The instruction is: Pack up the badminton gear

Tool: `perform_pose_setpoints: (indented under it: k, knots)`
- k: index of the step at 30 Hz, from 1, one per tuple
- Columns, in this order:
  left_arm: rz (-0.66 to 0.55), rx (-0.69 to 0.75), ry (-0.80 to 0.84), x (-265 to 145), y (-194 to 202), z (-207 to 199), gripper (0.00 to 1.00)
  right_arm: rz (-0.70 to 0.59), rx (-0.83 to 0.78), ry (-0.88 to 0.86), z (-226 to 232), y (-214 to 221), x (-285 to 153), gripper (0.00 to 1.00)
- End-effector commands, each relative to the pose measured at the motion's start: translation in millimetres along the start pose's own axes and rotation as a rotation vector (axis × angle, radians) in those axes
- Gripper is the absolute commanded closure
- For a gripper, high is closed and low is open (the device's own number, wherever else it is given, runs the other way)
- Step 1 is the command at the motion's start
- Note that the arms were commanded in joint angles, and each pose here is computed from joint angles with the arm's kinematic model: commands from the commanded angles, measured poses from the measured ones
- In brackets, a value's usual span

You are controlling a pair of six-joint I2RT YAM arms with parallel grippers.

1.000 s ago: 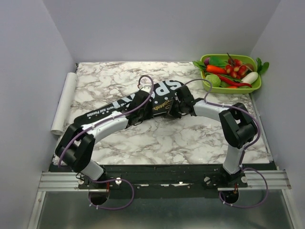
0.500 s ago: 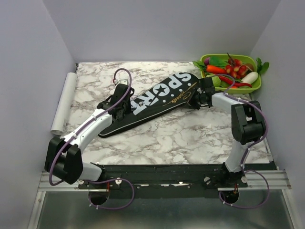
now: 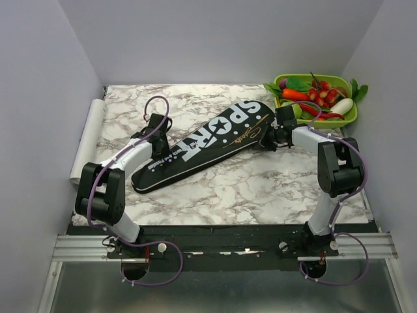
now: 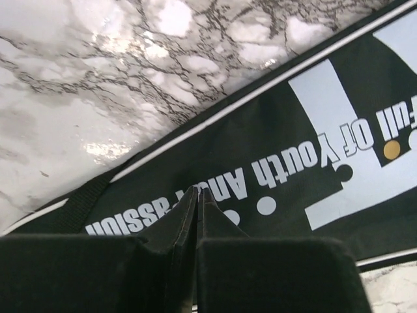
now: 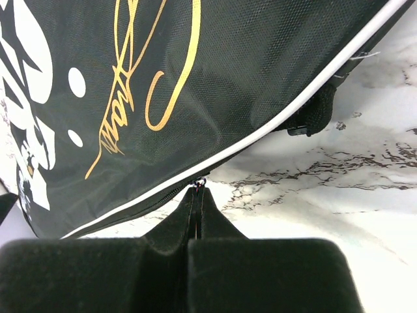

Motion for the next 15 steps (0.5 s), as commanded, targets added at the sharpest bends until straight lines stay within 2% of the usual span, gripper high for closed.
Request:
perform_pose_setpoints:
  k: [1, 7, 15]
  knots:
    - [0.062, 0.018, 0.062, -4.9, 25.8, -0.5, 0.90, 0.039, -0.032, -0.011, 1.1, 8.9, -2.1, 0.99]
    - [0.132, 0.037, 0.081, -2.0, 55.8, 4.0, 0.90, 0.045, -0.071, 0.001, 8.0, 14.8, 1.3, 0.99]
    - [0.197, 0.083, 0.134, 9.7, 90.0, -21.3, 0.91, 0.119, -0.204, -0.006, 53.8, 61.6, 16.9, 0.99]
Point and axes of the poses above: each gripper's point midway between its finger pads, its own x axis out along the fingers, its own z axis along the line the jaws close on, y = z × x, the point moved 6 cm from there along -x, back along the fingers, and after that the axes turned 3 degrees about x, right-handed, at the moved point
